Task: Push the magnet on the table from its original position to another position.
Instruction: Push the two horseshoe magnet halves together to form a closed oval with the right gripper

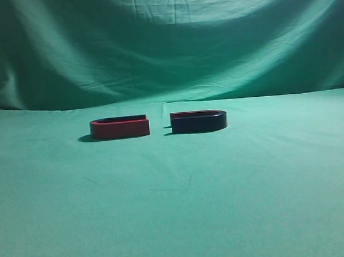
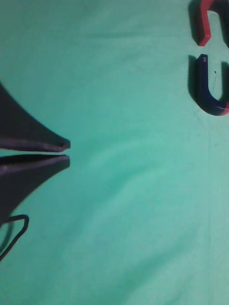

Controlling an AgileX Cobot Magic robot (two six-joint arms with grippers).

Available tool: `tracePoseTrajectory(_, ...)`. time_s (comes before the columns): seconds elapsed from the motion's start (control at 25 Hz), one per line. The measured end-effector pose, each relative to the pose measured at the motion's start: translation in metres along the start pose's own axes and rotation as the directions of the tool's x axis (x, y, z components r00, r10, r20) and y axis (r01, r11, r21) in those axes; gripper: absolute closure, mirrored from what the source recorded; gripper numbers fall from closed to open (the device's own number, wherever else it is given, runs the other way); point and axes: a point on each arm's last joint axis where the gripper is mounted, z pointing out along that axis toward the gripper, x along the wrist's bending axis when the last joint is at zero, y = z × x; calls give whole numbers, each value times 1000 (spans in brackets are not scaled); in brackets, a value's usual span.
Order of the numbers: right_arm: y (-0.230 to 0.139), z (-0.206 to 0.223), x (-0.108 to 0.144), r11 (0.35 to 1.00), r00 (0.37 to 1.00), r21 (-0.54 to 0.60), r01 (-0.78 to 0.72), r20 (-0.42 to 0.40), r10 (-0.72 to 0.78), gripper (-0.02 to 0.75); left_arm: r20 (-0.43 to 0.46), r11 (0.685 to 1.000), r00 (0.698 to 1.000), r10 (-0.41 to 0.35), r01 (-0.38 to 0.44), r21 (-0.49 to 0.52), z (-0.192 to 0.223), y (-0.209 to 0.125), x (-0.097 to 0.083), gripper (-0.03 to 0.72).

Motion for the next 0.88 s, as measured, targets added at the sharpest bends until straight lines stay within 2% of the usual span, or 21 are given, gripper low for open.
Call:
tracePoseTrajectory(0.2, 26, 19, -2, 999, 1000, 53, -10, -12, 11, 738, 0, 1000, 1000, 0, 0, 0, 0, 0, 0, 316)
tracePoseTrajectory(0.32, 39, 37, 10, 995, 999, 92, 29, -26, -26, 738, 0, 1000, 1000, 0, 0, 0, 0, 0, 0, 316)
tracePoseTrajectory(0.56, 68, 84, 30, 979, 995, 189, 79, 50, -90, 738, 0, 1000, 1000, 0, 0, 0, 0, 0, 0, 316)
tracePoseTrajectory(0.76, 92, 131, 50, 971, 991, 217, 102, 57, -117, 738, 0, 1000, 1000, 0, 0, 0, 0, 0, 0, 316)
tracePoseTrajectory(0.88, 107, 160, 52, 969, 993, 235, 81, 66, -99, 738, 0, 1000, 1000, 0, 0, 0, 0, 0, 0, 316)
